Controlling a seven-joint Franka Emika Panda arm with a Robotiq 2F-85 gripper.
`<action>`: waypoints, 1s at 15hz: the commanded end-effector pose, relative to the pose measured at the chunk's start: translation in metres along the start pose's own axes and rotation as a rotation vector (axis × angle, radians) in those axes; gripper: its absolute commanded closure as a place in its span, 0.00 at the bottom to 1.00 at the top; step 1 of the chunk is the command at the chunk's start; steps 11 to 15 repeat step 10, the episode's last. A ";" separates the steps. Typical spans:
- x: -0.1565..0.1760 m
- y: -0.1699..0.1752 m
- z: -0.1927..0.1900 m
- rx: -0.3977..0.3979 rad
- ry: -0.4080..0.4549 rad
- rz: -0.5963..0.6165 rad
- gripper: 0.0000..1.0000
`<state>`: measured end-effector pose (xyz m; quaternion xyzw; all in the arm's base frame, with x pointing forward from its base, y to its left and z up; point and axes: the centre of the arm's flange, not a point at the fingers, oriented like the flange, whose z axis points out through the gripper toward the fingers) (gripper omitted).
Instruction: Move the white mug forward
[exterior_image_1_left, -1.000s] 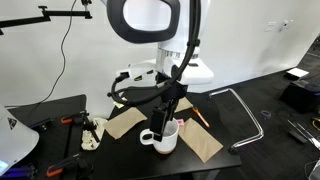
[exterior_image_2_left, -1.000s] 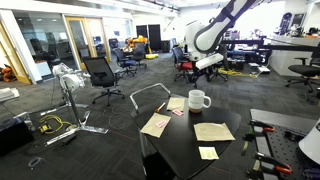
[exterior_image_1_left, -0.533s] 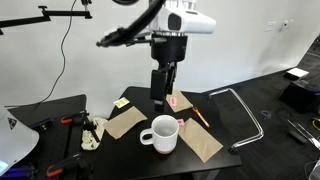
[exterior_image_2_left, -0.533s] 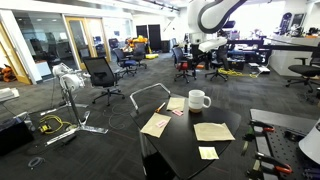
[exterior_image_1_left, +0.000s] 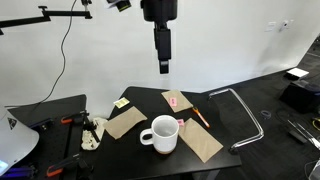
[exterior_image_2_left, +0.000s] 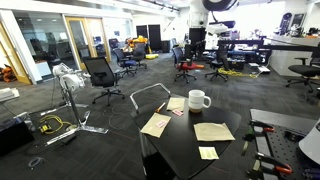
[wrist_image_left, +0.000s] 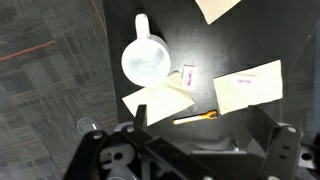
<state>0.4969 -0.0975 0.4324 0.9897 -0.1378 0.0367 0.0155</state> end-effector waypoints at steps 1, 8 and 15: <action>-0.017 -0.002 -0.015 0.089 -0.009 -0.118 0.00; -0.017 -0.005 -0.010 0.115 -0.021 -0.184 0.00; -0.018 -0.005 -0.010 0.115 -0.022 -0.185 0.00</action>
